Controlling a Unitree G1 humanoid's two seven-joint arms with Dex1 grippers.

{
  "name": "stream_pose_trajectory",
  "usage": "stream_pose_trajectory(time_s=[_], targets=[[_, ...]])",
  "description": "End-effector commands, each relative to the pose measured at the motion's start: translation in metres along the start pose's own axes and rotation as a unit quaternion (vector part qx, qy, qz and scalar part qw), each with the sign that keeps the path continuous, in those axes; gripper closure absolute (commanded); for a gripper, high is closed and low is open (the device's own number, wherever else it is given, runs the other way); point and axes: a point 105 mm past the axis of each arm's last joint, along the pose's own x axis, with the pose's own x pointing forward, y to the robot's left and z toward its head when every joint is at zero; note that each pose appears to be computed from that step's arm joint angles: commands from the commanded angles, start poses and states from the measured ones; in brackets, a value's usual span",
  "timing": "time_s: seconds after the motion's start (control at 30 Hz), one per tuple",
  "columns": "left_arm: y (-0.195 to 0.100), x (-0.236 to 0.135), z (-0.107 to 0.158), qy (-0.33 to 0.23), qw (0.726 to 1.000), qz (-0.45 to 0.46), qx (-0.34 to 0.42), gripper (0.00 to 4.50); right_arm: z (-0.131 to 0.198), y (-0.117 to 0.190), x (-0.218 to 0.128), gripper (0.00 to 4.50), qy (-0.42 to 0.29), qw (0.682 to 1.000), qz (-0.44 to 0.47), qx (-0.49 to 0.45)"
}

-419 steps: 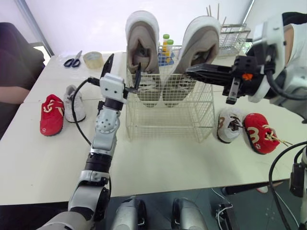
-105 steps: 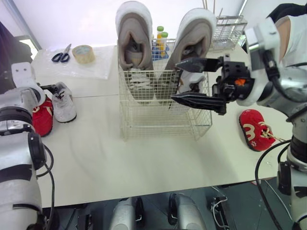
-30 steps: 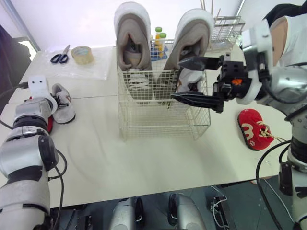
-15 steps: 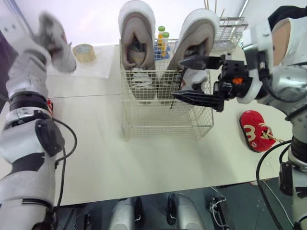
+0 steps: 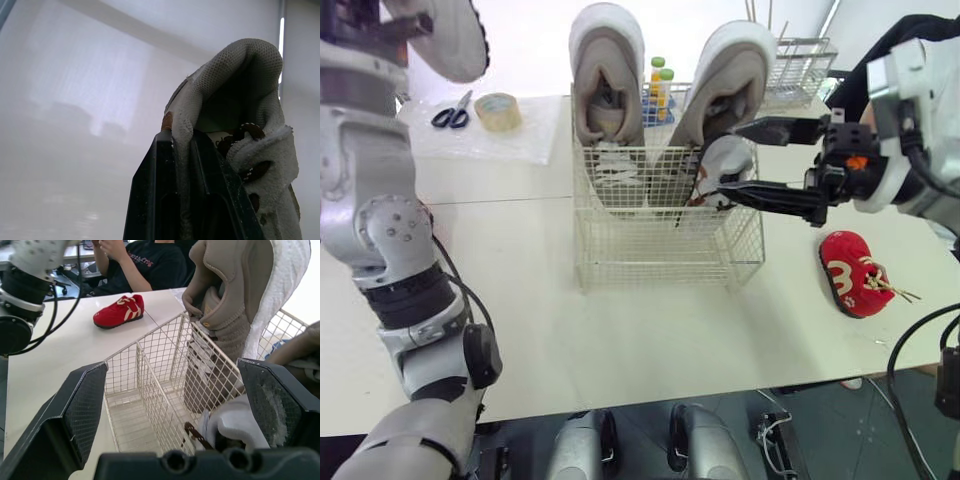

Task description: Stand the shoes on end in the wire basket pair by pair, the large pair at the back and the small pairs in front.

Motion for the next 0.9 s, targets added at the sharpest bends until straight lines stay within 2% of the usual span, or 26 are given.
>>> stream_pose_trajectory(time_s=[0.03, 0.27, 0.43, 0.63, 0.9], targets=[[-0.032, -0.009, 0.000, -0.004, 0.999, -0.048, -0.023, 4.45, 0.014, -0.004, -0.006, 0.00, -0.015, 0.999, -0.011, -0.031], [-0.065, -0.033, -0.045, 0.038, 0.994, -0.102, -0.016, 4.45, 0.016, -0.004, 0.003, 0.00, -0.017, 0.999, 0.013, -0.037], [-0.078, -0.054, -0.076, 0.059, 0.990, -0.125, 0.006, 4.45, 0.015, -0.003, 0.006, 0.00, -0.016, 0.999, 0.021, -0.040], [-0.078, -0.072, -0.099, 0.060, 0.986, -0.135, 0.076, 4.45, 0.017, 0.000, 0.008, 0.00, -0.019, 0.999, 0.021, -0.042], [-0.082, -0.085, -0.121, 0.026, 0.986, -0.117, 0.115, 4.45, 0.017, 0.003, 0.007, 0.00, -0.012, 0.999, 0.013, -0.040]])
